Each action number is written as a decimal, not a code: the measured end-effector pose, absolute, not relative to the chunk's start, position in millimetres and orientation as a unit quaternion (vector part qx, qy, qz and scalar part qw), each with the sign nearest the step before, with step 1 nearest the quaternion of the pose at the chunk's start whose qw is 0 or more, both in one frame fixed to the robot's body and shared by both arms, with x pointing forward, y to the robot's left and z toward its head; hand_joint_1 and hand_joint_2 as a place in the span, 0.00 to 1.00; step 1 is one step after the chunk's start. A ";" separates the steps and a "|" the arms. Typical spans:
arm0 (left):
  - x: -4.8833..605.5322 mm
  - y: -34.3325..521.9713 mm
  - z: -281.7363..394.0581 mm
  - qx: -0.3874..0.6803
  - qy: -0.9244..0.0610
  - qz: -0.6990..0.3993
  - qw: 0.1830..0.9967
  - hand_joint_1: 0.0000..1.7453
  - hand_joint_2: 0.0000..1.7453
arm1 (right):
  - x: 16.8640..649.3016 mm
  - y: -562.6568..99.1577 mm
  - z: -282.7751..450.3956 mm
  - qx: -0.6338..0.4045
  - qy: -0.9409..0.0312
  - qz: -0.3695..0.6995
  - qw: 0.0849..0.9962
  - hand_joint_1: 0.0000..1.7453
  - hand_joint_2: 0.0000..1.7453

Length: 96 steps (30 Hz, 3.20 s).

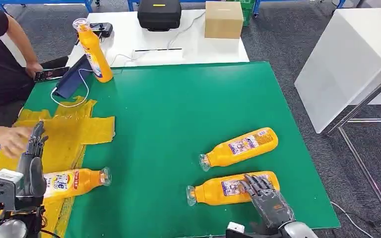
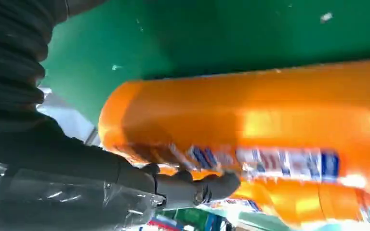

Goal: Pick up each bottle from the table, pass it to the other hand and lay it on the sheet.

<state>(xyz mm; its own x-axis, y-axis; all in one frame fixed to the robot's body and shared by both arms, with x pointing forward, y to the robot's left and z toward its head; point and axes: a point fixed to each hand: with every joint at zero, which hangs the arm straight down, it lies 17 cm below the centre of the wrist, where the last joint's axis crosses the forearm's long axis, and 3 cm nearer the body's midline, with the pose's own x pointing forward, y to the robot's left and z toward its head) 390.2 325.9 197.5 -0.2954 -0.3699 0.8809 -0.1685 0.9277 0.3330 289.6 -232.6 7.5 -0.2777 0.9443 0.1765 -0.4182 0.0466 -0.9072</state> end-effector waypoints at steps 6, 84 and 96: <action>390.3 310.5 208.6 0.154 -0.809 -0.089 0.560 0.00 0.00 | 301.0 -241.1 -7.7 -0.308 -0.459 0.646 0.527 0.00 1.00; 315.7 137.5 208.6 -0.253 -0.765 -0.076 0.587 0.00 1.00 | 351.6 3.5 167.2 0.075 -0.697 0.418 0.579 1.00 1.00; 318.0 138.2 208.1 -0.259 -0.763 -0.070 0.588 0.00 1.00 | 321.7 58.7 184.4 0.120 -0.693 0.481 0.524 1.00 1.00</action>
